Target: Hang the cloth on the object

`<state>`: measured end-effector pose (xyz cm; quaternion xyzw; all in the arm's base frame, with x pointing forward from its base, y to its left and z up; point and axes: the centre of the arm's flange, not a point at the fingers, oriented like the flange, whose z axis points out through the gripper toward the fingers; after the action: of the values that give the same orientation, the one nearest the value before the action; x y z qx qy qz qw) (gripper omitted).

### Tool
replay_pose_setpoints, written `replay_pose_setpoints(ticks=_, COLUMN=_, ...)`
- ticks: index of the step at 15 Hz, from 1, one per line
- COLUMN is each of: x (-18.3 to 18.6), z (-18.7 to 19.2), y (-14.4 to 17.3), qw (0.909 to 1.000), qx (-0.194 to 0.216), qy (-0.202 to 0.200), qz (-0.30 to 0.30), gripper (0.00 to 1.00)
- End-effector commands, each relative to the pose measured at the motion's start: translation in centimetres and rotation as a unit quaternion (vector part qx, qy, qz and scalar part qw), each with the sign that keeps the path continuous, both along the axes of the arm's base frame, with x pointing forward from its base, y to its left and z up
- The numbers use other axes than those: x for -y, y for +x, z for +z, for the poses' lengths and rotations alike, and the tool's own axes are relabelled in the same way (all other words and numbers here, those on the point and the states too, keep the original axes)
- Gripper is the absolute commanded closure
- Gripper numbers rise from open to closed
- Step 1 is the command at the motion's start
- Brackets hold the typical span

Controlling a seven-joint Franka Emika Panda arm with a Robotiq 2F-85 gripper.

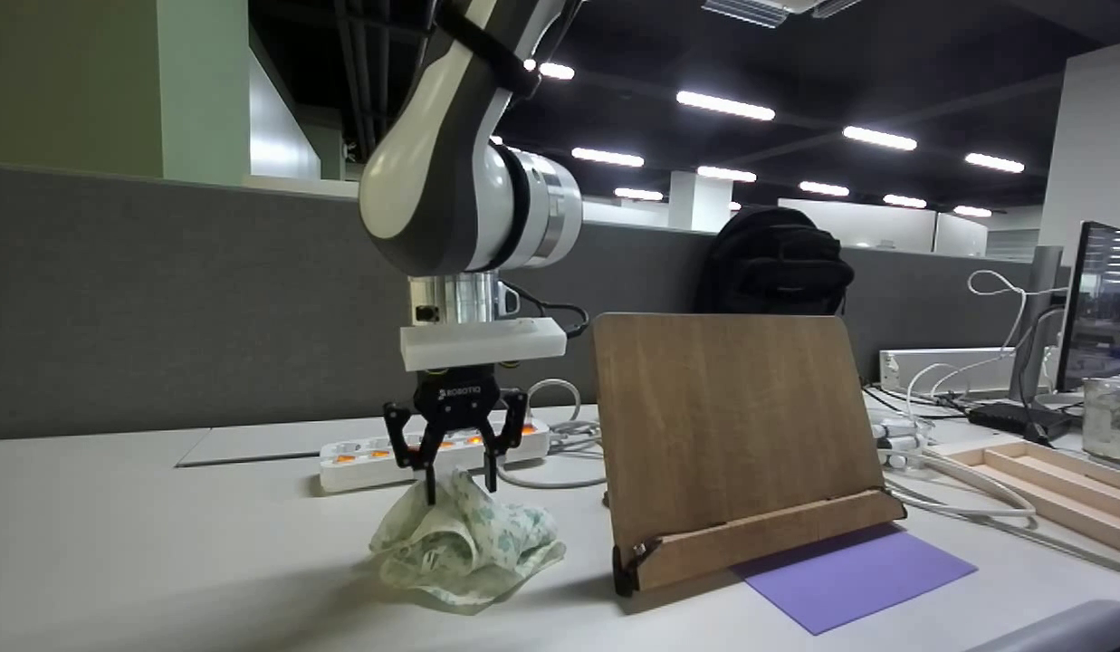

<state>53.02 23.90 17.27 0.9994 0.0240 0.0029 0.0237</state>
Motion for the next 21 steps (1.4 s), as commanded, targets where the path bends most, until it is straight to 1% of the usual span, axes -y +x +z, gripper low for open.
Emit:
replay_pose_setpoints(ticks=1, x=0.0, z=1.0, y=0.6, qw=0.9998, qx=0.008, qy=-0.004, qz=-0.015, gripper=0.68)
replay_pose_setpoints(ticks=4, x=0.2, z=3.2, y=0.1, qw=0.9998, qx=0.016, qy=0.003, qz=-0.010, gripper=0.89)
replay_pose_setpoints(ticks=5, x=0.2, z=4.3, y=0.0, qw=0.9997, qx=0.021, qy=0.004, qz=-0.010, gripper=0.95)
replay_pose_setpoints(ticks=6, x=0.1, z=5.6, y=0.0, qw=0.9996, qx=0.026, qy=0.008, qz=-0.011, gripper=0.99)
replay_pose_setpoints(ticks=8, x=0.3, z=8.2, y=0.3, qw=0.9990, qx=0.040, qy=0.012, qz=-0.018, gripper=1.00)
replay_pose_setpoints(ticks=10, x=0.7, z=10.5, y=0.6, qw=0.9986, qx=0.044, qy=0.014, qz=-0.027, gripper=1.00)
replay_pose_setpoints(ticks=11, x=1.0, z=11.2, y=0.7, qw=0.9986, qx=0.041, qy=0.011, qz=-0.032, gripper=1.00)
replay_pose_setpoints(ticks=12, x=1.3, z=11.2, y=0.7, qw=0.9991, qx=0.025, qy=0.009, qz=-0.034, gripper=1.00)
replay_pose_setpoints(ticks=13, x=1.4, z=11.0, y=0.4, qw=0.9995, qx=0.009, qy=0.004, qz=-0.031, gripper=0.75)
replay_pose_setpoints(ticks=14, x=1.5, z=10.5, y=0.2, qw=0.9995, qx=-0.004, qy=0.000, qz=-0.030, gripper=0.73)
replay_pose_setpoints(ticks=15, x=1.4, z=9.8, y=0.0, qw=0.9995, qx=-0.015, qy=-0.001, qz=-0.029, gripper=0.68)
replay_pose_setpoints(ticks=19, x=0.7, z=6.2, y=-0.8, qw=0.9988, qx=-0.042, qy=-0.008, qz=-0.023, gripper=0.39)
replay_pose_setpoints(ticks=21, x=0.0, z=4.4, y=-1.1, qw=0.9984, qx=-0.052, qy=-0.012, qz=-0.020, gripper=0.27)
